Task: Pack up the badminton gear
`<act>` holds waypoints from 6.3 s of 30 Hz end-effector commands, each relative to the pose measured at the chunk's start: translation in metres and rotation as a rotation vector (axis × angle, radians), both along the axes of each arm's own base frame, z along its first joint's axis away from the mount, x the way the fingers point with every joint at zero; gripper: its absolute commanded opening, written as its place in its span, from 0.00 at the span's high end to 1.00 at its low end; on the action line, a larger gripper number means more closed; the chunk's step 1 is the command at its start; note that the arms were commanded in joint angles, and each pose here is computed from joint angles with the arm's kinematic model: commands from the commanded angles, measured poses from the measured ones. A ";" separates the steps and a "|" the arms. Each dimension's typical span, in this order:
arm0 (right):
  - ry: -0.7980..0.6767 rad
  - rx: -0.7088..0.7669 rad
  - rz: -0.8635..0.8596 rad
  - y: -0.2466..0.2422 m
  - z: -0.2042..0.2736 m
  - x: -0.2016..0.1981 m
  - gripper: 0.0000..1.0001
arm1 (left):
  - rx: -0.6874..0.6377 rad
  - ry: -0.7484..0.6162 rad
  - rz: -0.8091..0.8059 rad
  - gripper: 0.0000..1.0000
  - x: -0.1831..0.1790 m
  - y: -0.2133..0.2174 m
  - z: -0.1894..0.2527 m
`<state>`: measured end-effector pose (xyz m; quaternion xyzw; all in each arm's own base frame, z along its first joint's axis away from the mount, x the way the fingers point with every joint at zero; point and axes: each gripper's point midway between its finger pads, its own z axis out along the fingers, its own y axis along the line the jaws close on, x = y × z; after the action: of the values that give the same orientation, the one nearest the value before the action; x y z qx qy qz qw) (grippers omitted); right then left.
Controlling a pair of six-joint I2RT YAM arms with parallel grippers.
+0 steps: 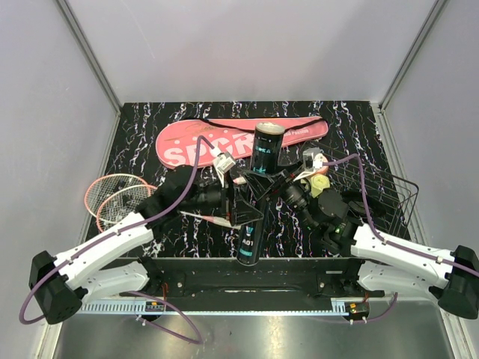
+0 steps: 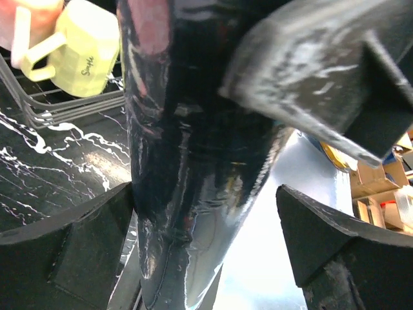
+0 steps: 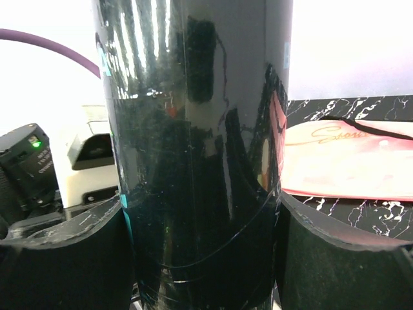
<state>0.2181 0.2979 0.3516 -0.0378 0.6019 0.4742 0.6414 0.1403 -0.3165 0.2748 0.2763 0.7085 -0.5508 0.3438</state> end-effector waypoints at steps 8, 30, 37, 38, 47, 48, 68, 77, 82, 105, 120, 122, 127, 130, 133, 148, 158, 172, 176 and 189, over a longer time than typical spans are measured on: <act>-0.070 0.126 -0.065 -0.026 0.036 -0.003 0.48 | -0.017 -0.037 0.279 0.43 0.048 0.013 0.032; -0.059 -0.489 -0.212 -0.070 -0.072 0.004 0.00 | -0.609 0.609 1.360 0.34 0.281 0.238 -0.035; -0.039 -0.497 -0.153 -0.060 -0.087 -0.001 0.00 | -0.953 0.454 1.566 0.31 0.390 0.295 -0.004; -0.038 -0.502 -0.159 -0.061 -0.089 0.000 0.00 | -0.933 0.485 1.611 0.30 0.410 0.300 -0.030; 0.018 -0.529 -0.264 -0.088 -0.096 0.004 0.00 | -1.054 0.605 1.714 0.27 0.524 0.336 -0.097; 0.020 -0.539 -0.281 -0.090 -0.097 0.007 0.00 | -1.076 0.590 1.709 0.26 0.531 0.338 -0.090; 0.040 -0.689 -0.178 -0.062 -0.113 0.009 0.00 | -0.979 0.534 1.622 0.01 0.499 0.336 -0.059; 0.198 -0.674 0.019 -0.020 -0.127 -0.008 0.00 | -0.759 0.498 1.400 0.03 0.374 0.279 -0.015; 0.318 -0.616 0.017 0.012 -0.130 0.009 0.00 | -0.547 0.348 1.248 0.03 0.300 0.252 0.020; 0.692 -0.416 -0.588 0.008 -0.182 0.324 0.00 | -0.121 0.072 1.044 0.02 0.225 0.232 0.068; 0.141 -1.044 -0.077 0.091 -0.265 0.373 0.00 | -0.137 0.158 0.977 0.03 0.231 0.220 0.049; 0.110 -1.083 -0.082 0.088 -0.266 0.376 0.00 | -0.133 0.165 0.975 0.03 0.232 0.220 0.046; 0.033 -1.200 -0.080 0.082 -0.282 0.385 0.00 | -0.140 0.196 0.962 0.03 0.236 0.218 0.040; 0.025 -1.170 0.010 0.095 -0.294 0.383 0.00 | -0.138 0.215 0.965 0.03 0.239 0.219 0.034; 0.025 -1.118 0.090 0.110 -0.294 0.377 0.02 | -0.139 0.227 0.963 0.03 0.241 0.221 0.030; 0.175 -0.753 0.104 0.118 -0.261 0.388 0.58 | -0.134 0.242 0.969 0.04 0.245 0.224 0.024; 0.365 -0.720 0.024 0.098 -0.272 0.384 0.26 | -0.130 0.289 0.981 0.04 0.249 0.225 0.011; 0.634 -0.535 0.123 0.106 -0.276 0.338 0.25 | 0.008 0.829 1.320 0.02 0.301 0.319 -0.136; 0.639 -0.550 0.161 0.103 -0.275 0.327 0.25 | 0.048 0.871 1.399 0.02 0.335 0.356 -0.153; 0.616 -0.541 0.219 0.087 -0.260 0.314 0.23 | 0.608 0.740 1.202 0.17 0.391 0.367 -0.223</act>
<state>0.5279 0.3895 0.0477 -0.1148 0.8810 0.3291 0.3198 0.5402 0.0647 0.0627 -0.3511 0.8867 -0.1388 0.2668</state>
